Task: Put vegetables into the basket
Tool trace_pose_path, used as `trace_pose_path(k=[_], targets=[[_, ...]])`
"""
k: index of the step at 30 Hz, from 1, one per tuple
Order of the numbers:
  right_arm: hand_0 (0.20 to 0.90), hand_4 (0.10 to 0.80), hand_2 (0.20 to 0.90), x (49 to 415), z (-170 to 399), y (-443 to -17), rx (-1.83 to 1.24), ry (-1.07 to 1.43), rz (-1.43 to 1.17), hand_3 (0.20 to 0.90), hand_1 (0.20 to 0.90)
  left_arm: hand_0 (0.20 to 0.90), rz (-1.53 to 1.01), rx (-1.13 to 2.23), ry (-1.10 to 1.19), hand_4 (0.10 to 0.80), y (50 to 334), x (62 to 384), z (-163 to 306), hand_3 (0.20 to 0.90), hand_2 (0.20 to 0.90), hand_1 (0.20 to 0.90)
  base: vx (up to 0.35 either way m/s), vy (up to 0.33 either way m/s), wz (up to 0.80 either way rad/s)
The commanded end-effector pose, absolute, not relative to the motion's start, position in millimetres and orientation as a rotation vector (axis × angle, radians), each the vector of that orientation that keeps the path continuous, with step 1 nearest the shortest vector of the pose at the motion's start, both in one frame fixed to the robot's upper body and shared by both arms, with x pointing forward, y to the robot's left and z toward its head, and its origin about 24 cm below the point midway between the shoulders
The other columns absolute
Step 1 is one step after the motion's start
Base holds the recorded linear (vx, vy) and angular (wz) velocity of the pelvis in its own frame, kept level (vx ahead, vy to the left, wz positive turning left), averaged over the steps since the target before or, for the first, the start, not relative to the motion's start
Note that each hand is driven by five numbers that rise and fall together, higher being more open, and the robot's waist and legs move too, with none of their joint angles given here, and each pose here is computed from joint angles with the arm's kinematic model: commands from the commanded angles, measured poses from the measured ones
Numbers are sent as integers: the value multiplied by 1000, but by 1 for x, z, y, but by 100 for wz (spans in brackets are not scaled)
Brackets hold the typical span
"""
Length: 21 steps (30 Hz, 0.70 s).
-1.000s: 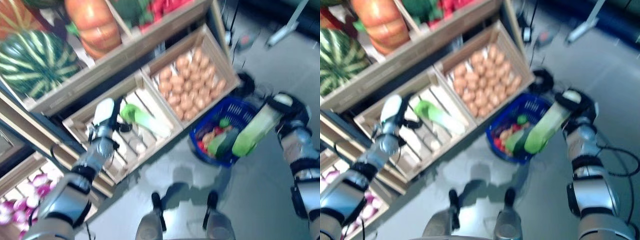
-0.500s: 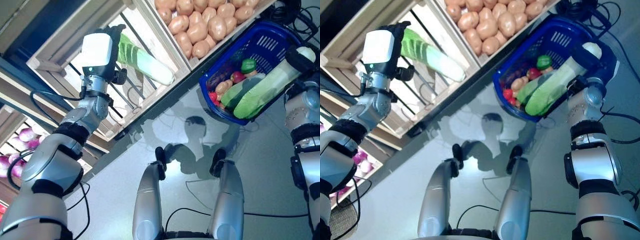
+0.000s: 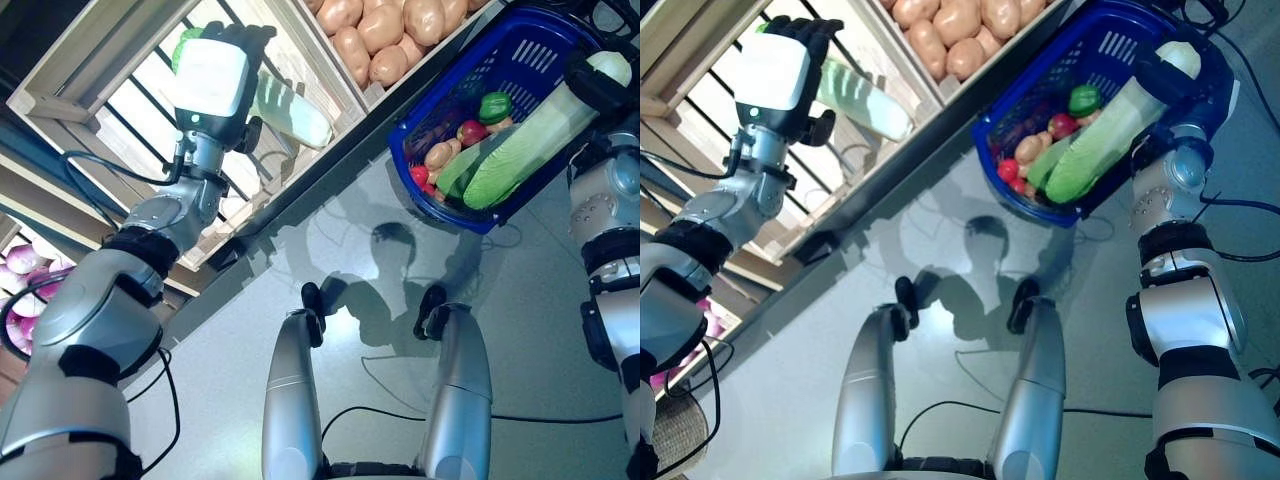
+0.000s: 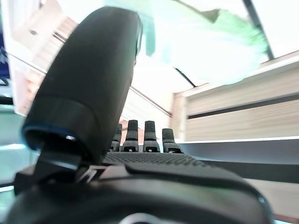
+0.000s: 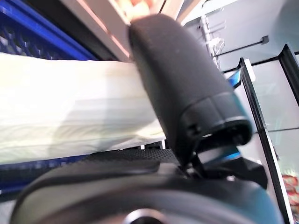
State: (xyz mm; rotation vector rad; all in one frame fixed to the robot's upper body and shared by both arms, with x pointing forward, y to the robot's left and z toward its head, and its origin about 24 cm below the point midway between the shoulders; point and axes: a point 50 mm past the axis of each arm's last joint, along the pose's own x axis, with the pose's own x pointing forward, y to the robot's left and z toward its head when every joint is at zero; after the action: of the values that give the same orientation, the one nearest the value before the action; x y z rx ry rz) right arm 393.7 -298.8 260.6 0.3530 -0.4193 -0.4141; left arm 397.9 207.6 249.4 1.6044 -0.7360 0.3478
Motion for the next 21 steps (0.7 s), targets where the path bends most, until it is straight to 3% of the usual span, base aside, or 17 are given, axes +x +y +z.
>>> trace_pose_path(k=[1,9,21], targets=[[900,800,900,382,352,-279,348,-725,-211,900,900,900,620,1645,-871,800,227,382,341,900,900,900,57,47,-6],[900,800,900,384,351,-265,427,-747,-119,900,900,900,541,1786,-766,800,224,388,336,900,900,900,32,36,-4],[900,800,900,381,352,-240,454,-787,-9,900,900,900,479,1845,-376,800,244,400,322,900,900,900,2,9,-2]])
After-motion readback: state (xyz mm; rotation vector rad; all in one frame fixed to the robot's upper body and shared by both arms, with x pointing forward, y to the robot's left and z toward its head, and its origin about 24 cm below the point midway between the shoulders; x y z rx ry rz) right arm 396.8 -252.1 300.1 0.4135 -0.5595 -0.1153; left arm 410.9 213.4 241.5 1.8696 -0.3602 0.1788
